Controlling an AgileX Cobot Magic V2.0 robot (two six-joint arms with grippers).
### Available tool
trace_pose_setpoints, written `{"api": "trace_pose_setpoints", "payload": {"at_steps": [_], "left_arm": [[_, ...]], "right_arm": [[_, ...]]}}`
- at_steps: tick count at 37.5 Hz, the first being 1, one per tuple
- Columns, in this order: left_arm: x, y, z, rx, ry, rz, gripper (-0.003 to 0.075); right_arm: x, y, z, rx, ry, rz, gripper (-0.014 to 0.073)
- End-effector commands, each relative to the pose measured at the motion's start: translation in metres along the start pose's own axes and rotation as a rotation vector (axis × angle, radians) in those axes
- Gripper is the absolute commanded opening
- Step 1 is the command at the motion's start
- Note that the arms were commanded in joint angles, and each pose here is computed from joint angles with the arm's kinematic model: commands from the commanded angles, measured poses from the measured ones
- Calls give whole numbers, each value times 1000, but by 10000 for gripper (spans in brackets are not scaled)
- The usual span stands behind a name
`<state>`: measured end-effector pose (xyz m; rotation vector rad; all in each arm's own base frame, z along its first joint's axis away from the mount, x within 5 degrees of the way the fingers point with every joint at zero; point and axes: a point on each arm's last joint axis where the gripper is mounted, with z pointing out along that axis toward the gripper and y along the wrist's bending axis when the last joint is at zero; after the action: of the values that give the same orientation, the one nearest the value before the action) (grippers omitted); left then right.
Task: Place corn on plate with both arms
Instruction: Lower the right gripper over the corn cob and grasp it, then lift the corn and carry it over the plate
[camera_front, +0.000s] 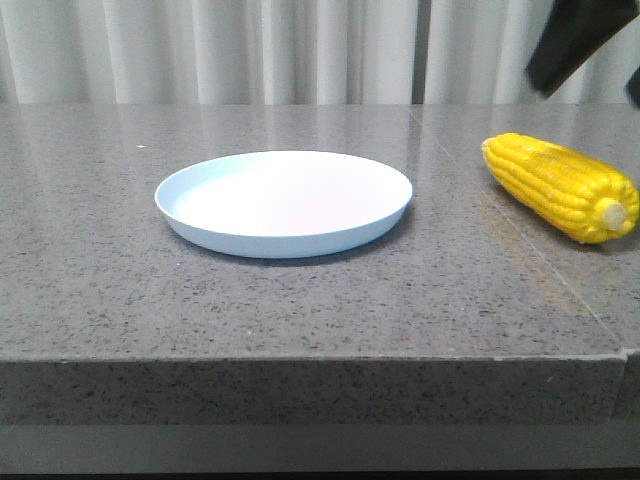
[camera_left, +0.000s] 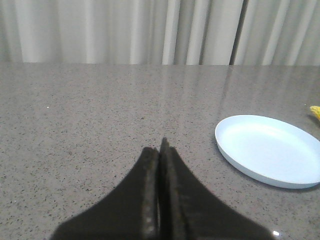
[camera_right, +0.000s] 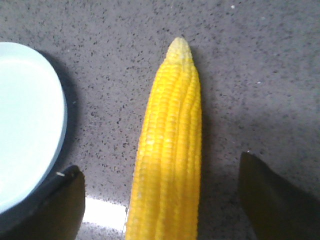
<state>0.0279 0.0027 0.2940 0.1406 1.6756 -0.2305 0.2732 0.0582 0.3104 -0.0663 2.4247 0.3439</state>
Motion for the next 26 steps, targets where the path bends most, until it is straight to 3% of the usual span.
{"api": "trace_pose_setpoints", "payload": {"at_steps": [1, 9, 19, 26], "left_arm": [[-15, -2, -2, 27, -96, -3, -20], [-15, -2, -2, 27, -96, -3, -20], [-15, -2, -2, 27, -96, -3, -20], [-15, -2, -2, 27, -96, -3, -20]], "right_arm": [[-18, 6, 6, -17, -43, -13, 643], [-17, 2, 41, -10, 109, -2, 595], [-16, 2, 44, -12, 146, -2, 206], [-47, 21, 14, -70, 21, -17, 244]]}}
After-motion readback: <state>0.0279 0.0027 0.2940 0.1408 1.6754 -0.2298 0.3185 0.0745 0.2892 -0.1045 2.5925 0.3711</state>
